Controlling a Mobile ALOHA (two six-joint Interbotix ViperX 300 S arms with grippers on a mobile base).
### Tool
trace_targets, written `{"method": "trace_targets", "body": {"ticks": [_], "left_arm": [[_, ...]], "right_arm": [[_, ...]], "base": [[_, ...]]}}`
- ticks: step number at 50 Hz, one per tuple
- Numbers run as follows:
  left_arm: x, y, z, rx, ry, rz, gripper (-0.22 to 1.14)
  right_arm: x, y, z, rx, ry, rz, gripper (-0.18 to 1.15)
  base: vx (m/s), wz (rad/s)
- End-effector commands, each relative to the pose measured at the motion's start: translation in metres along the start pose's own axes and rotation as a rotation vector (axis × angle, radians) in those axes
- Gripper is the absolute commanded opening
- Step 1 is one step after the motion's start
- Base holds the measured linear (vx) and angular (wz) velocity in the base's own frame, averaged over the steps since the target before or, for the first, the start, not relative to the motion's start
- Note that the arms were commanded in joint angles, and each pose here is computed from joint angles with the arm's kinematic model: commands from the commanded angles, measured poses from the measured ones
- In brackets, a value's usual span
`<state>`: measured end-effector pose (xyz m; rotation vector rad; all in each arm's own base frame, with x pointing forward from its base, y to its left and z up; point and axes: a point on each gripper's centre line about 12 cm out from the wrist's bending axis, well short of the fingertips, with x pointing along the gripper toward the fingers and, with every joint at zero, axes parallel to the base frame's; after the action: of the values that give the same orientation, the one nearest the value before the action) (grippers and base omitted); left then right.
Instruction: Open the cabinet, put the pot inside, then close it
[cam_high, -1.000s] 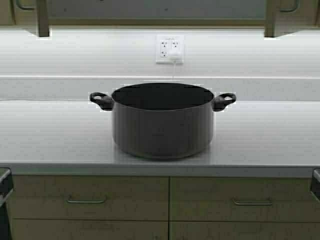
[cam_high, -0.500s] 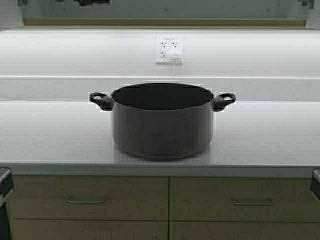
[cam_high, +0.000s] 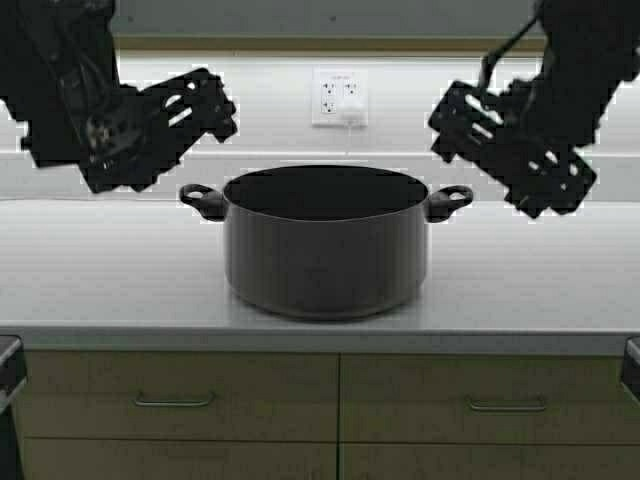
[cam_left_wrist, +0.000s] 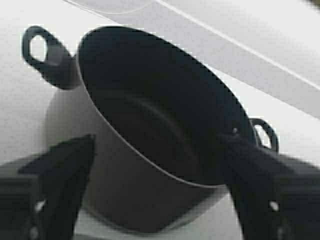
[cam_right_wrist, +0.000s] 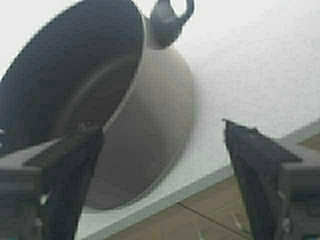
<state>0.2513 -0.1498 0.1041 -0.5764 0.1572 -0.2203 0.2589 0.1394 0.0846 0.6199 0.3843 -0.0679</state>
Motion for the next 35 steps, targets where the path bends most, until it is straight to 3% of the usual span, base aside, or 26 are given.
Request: {"method": "trace_targets", "body": {"ticks": [1,6,12,25,35], "left_arm": [[0.004,0.024,-0.019,-0.117,-0.106,-0.030,1.02],[0.007,0.038,-0.035,-0.263,-0.142,-0.066,1.02],[0.009,0.049,-0.049,-0.383,-0.125,-0.051,1.02],[0.016,0.050,-0.052,-0.359,-0.142,-0.047,1.02],[0.028,0.045,-0.055,-0.368,-0.165,-0.071,1.02]], "right_arm": [[0.016,-0.006,-0.013,0.076,-0.010,0.099,1.02],[0.021,-0.016,-0.014,0.128,-0.045,0.119,1.02],[0.022,-0.019,-0.016,0.116,-0.066,0.131,1.02],[0.029,-0.030,-0.020,0.141,-0.094,0.082,1.02],[0.032,-0.034,-0.020,0.160,-0.143,0.098,1.03]], "base": [[0.01,0.00],[0.01,-0.03],[0.06,-0.04],[0.12,0.02],[0.09,-0.02]]}}
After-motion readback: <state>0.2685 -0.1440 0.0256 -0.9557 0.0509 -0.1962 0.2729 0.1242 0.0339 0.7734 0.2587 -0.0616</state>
